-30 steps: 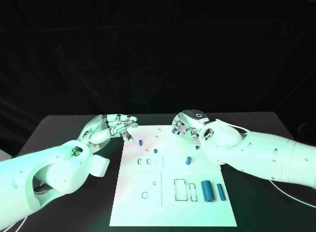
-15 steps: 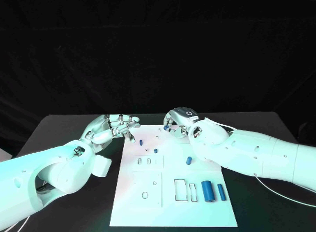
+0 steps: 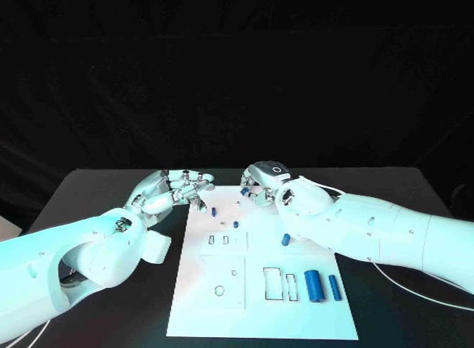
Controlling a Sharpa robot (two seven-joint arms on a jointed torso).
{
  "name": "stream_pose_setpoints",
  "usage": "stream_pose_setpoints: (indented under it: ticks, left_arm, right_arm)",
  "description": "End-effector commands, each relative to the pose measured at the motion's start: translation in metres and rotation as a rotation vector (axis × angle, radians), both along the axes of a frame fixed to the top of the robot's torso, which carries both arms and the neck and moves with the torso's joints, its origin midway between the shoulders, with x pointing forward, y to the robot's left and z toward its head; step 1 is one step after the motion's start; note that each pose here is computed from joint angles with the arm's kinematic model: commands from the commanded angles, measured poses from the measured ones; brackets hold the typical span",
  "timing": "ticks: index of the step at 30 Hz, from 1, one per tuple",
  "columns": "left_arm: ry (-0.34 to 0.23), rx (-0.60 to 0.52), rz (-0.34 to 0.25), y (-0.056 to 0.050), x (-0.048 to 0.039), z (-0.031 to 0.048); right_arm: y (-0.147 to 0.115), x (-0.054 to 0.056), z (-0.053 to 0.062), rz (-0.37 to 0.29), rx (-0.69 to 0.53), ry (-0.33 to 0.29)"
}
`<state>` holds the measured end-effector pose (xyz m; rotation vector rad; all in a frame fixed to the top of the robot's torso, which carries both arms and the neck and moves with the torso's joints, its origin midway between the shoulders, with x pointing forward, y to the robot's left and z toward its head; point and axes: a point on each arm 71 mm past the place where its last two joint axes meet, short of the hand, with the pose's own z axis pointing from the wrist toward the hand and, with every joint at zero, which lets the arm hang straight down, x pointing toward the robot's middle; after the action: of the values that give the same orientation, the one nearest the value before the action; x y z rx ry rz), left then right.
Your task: Assemble the parts on the task board
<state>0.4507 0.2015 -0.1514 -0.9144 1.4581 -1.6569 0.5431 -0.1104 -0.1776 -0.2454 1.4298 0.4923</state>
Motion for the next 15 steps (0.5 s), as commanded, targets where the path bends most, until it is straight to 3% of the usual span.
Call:
stream_pose_setpoints:
  ticks: [1, 15]
  left_arm:
    - [-0.011, -0.010, -0.025, -0.0031, -0.0011, 0.0029]
    - [-0.009, -0.010, -0.030, -0.0043, -0.0006, 0.0031]
  right_arm:
    - [0.0023, 0.0011, -0.0005, 0.003, -0.013, 0.011]
    - [0.0069, 0.0067, -0.0038, -0.003, -0.031, 0.022]
